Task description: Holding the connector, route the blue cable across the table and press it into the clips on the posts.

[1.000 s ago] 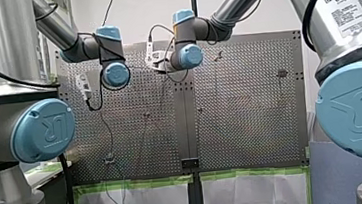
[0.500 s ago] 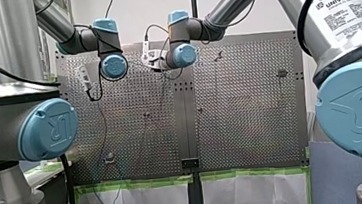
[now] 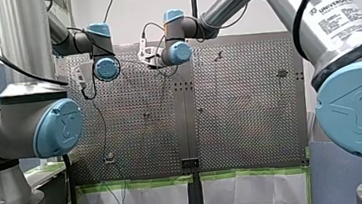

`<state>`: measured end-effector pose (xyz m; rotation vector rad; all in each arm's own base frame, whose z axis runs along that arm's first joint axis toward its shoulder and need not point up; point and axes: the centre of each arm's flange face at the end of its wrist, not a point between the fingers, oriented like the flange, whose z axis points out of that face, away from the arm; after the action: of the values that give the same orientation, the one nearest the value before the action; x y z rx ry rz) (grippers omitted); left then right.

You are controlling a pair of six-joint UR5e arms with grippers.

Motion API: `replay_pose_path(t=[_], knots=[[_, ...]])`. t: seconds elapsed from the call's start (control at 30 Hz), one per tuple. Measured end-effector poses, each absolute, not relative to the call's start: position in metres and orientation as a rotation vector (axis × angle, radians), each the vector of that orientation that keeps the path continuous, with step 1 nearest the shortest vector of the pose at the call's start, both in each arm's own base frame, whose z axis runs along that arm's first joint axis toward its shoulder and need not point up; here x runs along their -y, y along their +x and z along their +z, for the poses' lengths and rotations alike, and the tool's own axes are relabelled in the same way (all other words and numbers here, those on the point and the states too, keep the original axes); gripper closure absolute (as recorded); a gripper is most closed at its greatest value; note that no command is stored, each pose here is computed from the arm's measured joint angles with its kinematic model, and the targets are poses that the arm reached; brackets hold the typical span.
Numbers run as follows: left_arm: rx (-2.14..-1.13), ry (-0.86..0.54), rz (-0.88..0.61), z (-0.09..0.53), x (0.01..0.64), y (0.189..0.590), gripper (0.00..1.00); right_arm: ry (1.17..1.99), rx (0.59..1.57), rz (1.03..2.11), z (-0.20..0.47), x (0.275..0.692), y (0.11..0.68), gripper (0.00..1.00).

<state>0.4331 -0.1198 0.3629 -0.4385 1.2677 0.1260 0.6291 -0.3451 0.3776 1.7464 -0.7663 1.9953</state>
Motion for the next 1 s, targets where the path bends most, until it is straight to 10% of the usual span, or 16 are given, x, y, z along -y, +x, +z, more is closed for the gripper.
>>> replay_pose_path(t=[1.0], knots=[[-1.233, -0.479, 0.141, 0.363, 0.090, 0.487, 1.00, 1.678, 0.682, 2.069, 0.409, 0.350, 0.688, 1.00]])
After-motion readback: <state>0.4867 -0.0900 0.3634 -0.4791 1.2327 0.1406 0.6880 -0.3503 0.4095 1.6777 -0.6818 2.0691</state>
